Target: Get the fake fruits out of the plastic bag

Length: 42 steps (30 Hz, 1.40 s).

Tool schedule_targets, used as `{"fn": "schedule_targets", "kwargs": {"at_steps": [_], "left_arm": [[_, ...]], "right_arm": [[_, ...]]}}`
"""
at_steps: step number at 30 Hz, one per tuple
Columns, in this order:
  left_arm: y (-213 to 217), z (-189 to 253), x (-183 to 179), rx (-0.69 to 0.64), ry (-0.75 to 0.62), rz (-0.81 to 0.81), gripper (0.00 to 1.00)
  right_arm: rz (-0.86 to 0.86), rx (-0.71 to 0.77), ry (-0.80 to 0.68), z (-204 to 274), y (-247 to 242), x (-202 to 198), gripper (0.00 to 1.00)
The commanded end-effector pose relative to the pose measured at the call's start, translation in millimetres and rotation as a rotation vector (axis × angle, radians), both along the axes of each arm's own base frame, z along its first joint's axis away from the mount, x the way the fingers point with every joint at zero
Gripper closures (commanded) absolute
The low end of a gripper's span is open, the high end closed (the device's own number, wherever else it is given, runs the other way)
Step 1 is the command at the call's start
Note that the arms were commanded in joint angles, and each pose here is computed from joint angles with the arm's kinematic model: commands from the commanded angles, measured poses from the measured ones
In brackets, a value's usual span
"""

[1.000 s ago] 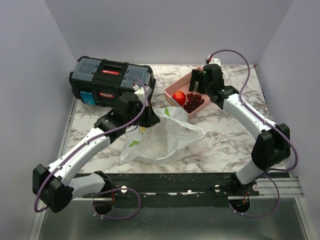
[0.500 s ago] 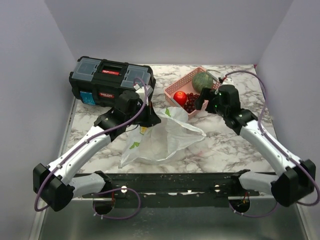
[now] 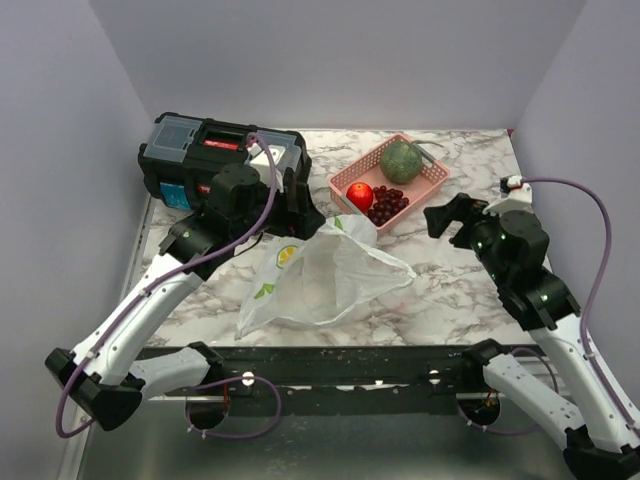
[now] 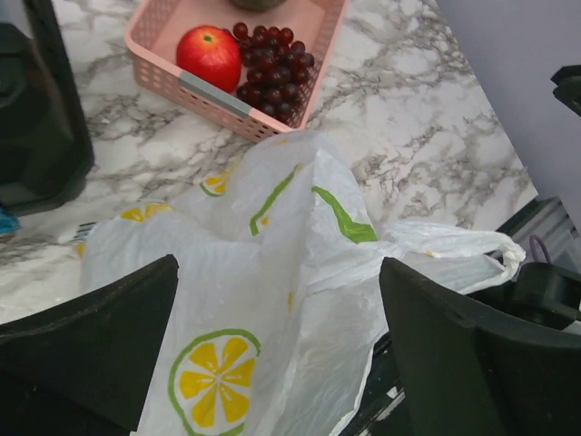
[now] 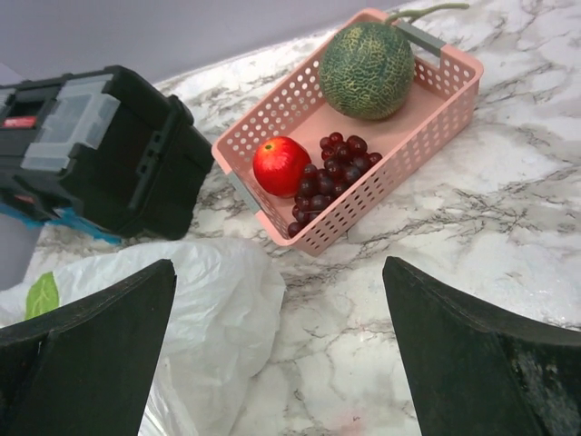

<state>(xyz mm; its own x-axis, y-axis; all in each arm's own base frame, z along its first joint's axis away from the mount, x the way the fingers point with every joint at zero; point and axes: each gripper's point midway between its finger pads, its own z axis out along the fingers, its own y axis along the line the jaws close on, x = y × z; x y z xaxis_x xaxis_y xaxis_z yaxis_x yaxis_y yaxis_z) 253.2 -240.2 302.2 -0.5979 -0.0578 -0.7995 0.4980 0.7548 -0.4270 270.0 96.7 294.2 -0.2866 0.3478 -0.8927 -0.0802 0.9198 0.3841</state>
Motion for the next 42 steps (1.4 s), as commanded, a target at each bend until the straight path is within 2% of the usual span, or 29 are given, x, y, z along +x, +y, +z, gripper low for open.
{"fn": "schedule_targets", "kwargs": {"at_steps": [1,12,19,24,39,42], "left_arm": [[49,49,-5,0.054,-0.185,0.148,0.03],[111,172,-64,-0.250,-0.566,0.264,0.01],[135,203,-95,-0.372,-0.717,0.278,0.01],[144,203,-98,-0.376,-0.742,0.310,0.01],[128,186,-84,-0.351,-0.685,0.284,0.01],[128,187,-85,-0.354,-0.685,0.282,0.01]], "right_arm": [[-0.037,0.025,-0.035,24,-15,-21,0.01],[-0.089,0.077,-0.187,82,-46,-66,0.00],[-0.146,0.119,-0.291,112,-69,-94,0.00],[-0.176,0.135,-0.330,122,-79,-104,0.00],[-0.186,0.188,-0.380,127,-83,-112,0.00],[-0.222,0.160,-0.308,118,-86,-105,0.00]]}}
